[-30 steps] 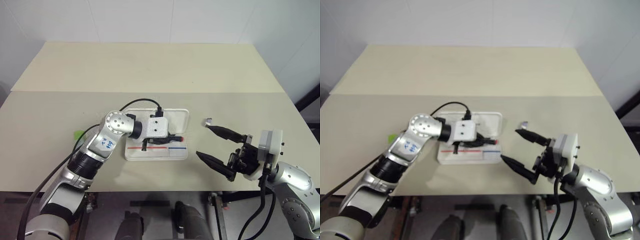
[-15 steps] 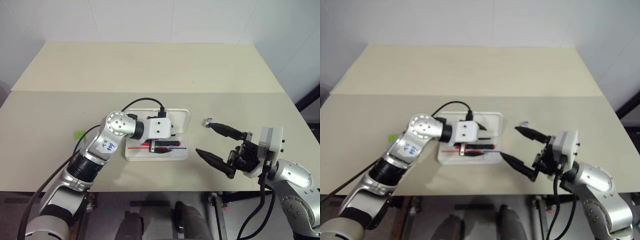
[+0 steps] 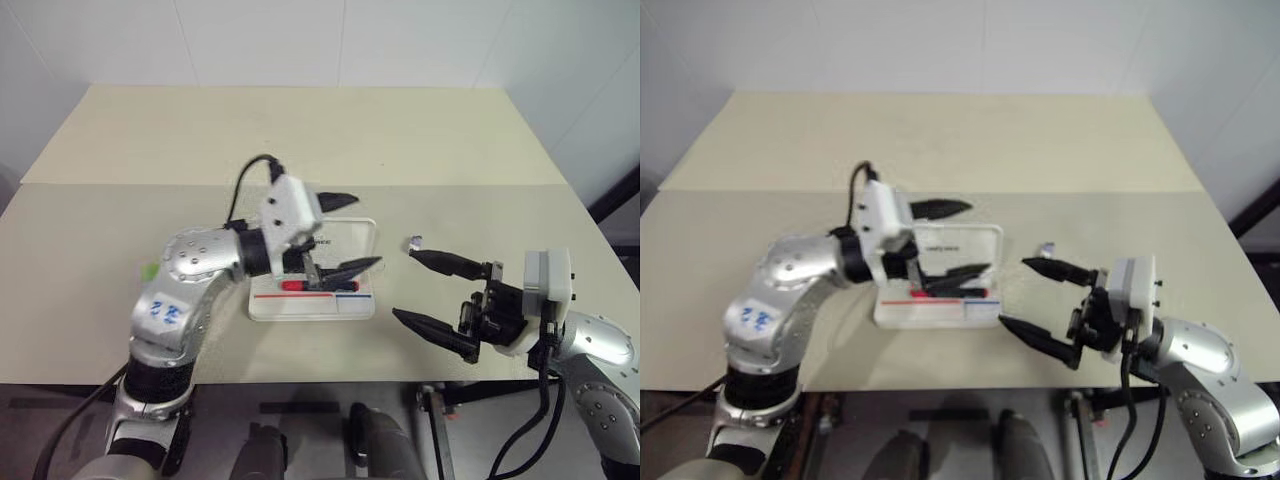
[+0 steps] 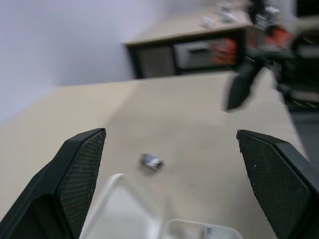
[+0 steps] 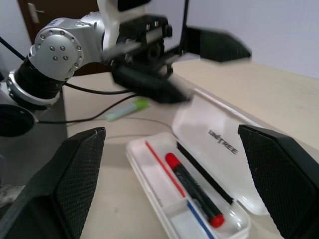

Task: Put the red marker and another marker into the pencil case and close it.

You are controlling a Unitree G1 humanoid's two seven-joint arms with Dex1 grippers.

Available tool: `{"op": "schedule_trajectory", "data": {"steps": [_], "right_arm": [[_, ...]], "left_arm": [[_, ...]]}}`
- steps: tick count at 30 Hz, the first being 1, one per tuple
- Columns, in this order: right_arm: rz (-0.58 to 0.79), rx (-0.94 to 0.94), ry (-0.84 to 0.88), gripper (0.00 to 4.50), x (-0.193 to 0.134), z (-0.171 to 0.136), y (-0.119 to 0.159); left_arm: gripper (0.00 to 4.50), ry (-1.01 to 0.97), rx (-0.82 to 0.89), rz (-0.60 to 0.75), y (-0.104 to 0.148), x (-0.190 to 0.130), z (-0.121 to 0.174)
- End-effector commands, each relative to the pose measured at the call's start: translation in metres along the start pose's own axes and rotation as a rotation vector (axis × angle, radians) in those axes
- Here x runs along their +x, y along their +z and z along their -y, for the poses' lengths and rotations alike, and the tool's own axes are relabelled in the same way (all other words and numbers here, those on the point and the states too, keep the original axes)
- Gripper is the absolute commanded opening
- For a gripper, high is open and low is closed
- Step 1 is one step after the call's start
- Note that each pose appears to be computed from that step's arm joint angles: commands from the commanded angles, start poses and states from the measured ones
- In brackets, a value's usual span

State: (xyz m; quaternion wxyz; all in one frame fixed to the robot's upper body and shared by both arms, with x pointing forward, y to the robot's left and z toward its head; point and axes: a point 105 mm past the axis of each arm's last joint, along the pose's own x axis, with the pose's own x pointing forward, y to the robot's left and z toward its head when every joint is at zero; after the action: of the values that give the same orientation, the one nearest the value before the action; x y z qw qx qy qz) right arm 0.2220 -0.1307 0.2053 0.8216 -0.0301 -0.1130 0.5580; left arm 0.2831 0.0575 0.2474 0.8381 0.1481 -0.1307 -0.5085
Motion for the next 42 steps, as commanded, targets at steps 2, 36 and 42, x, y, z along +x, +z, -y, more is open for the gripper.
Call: {"op": "schedule_trajectory", "data": {"steps": [2, 36, 42], "right_arm": [[0.042, -0.023, 0.047, 4.5, -0.007, 0.001, 0.016], [0.021, -0.002, 0.145, 4.5, -0.022, 0.025, -0.004], [0.027, -0.003, 0.132, 4.5, -0.022, 0.025, -0.005]], "left_arm": [[4.48, 0.352, -0.035, -0.097, -0.01, -0.038, -0.039], [4.48, 1.479, -0.251, -0.482, -0.128, -0.199, -0.025], [4.48, 1.467, -0.353, -0.462, -0.146, -0.202, -0.021]]}}
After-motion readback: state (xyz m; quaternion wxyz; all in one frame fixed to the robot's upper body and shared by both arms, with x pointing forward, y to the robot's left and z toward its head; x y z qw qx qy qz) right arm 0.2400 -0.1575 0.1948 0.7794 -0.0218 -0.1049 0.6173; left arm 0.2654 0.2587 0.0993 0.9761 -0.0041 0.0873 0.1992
